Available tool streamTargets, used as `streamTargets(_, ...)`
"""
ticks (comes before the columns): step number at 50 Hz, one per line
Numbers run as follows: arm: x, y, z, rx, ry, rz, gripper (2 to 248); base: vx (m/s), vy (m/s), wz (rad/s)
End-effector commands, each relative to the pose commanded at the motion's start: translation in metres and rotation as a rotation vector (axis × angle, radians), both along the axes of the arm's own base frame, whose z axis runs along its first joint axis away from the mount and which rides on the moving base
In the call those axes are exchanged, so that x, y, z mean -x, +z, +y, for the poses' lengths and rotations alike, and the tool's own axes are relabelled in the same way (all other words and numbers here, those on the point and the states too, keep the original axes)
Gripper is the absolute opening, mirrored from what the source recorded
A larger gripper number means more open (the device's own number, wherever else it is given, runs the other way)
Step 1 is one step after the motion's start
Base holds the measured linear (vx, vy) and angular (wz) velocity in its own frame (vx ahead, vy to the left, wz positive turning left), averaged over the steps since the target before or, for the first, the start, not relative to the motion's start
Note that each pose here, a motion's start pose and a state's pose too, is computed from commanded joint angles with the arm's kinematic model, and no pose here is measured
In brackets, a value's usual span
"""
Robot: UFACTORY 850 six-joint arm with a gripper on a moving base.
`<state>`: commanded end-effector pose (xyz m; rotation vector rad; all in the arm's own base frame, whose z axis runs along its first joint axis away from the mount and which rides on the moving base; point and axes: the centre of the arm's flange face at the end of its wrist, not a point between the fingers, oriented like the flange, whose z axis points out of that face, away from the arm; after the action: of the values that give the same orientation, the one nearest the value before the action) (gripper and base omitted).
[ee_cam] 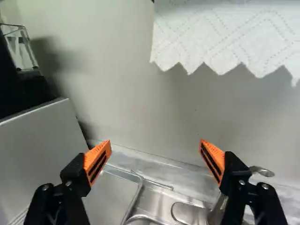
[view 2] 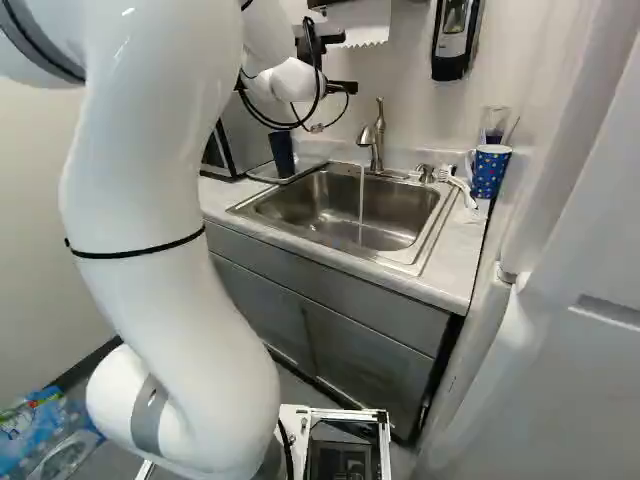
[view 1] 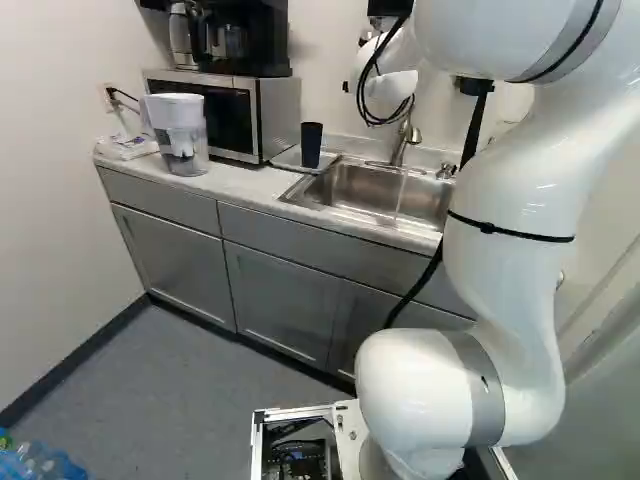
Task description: Rinse the cup and place it in the tray
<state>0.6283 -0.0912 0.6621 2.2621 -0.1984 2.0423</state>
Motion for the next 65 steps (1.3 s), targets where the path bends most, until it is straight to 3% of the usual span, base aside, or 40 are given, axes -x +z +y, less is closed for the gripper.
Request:
streamTargets(43, -0.003, -0.001, -0.060, 0.001, -0.091, -0.005, 247, 0.000, 0.000, 0.000)
streamTargets(65, -0.002, -0.002, -0.062, -0.001, -0.095, 0.003, 247, 0.000, 0.000, 0.000)
